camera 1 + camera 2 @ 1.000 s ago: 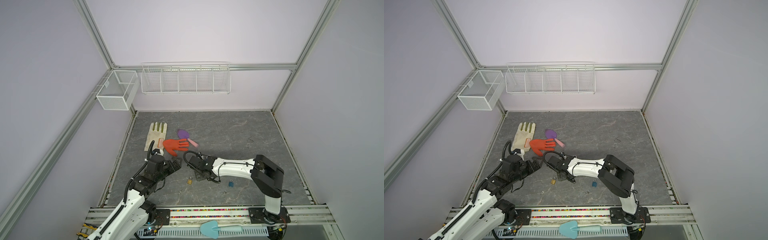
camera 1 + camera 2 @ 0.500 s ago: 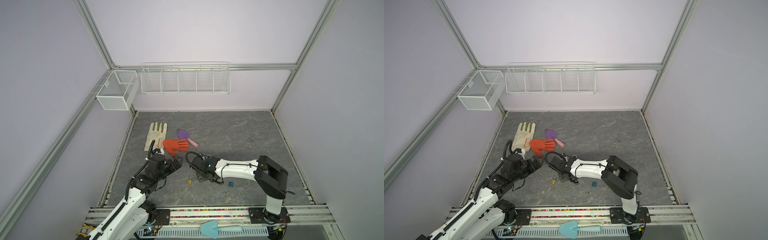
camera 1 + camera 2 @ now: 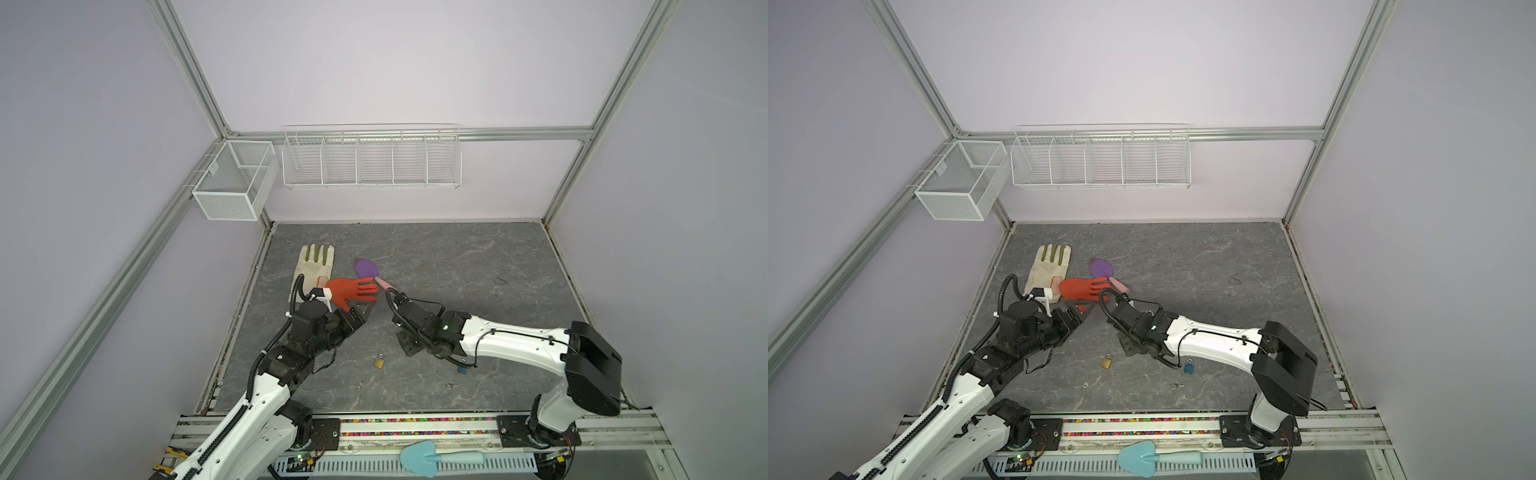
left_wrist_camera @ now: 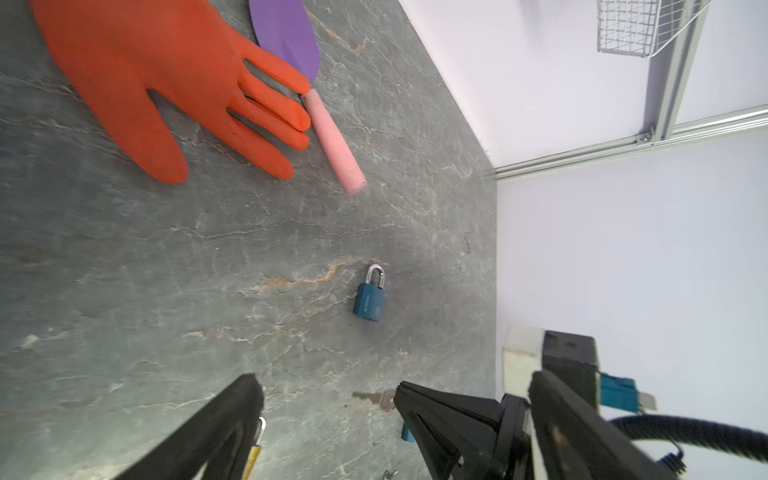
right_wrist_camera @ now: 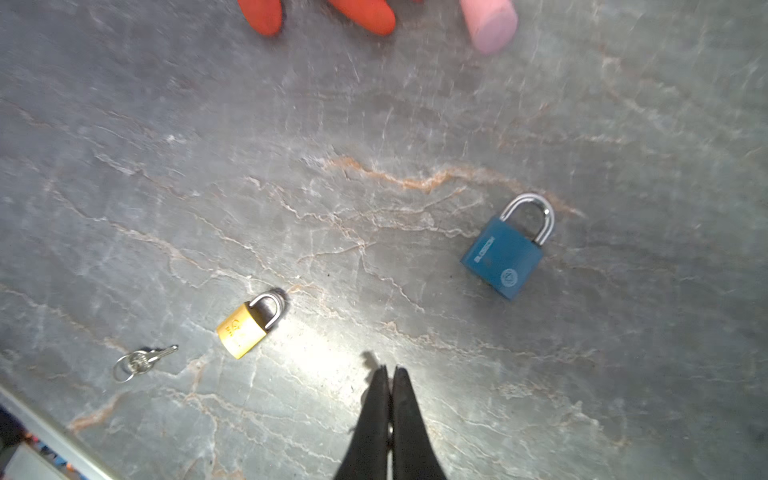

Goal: Unlock with the key

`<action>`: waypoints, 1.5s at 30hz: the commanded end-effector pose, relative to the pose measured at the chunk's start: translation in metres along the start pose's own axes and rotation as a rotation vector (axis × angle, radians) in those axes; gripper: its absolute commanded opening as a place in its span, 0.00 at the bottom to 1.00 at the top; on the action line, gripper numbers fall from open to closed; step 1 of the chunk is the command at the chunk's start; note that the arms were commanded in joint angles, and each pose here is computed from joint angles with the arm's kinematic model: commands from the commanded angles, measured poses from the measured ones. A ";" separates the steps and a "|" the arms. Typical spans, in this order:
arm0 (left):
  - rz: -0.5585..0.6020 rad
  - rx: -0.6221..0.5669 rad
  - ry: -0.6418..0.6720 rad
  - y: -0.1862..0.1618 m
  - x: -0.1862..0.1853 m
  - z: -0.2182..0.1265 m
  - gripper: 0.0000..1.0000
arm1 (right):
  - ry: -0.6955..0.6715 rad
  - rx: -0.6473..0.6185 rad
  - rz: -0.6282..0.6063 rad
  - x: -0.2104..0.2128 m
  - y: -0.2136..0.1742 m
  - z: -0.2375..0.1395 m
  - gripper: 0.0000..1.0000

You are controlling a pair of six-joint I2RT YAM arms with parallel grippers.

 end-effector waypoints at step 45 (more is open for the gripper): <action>-0.655 -0.064 -0.450 -0.010 -0.099 0.009 0.93 | 0.348 -0.732 -0.135 -0.006 0.118 -0.116 0.06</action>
Point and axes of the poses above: each gripper's point midway between its finger pads, its own z axis out along the fingers, its own x axis along the line the jaws close on, y = z × x, the point moved 8 cm from there along -z, back along the fingers
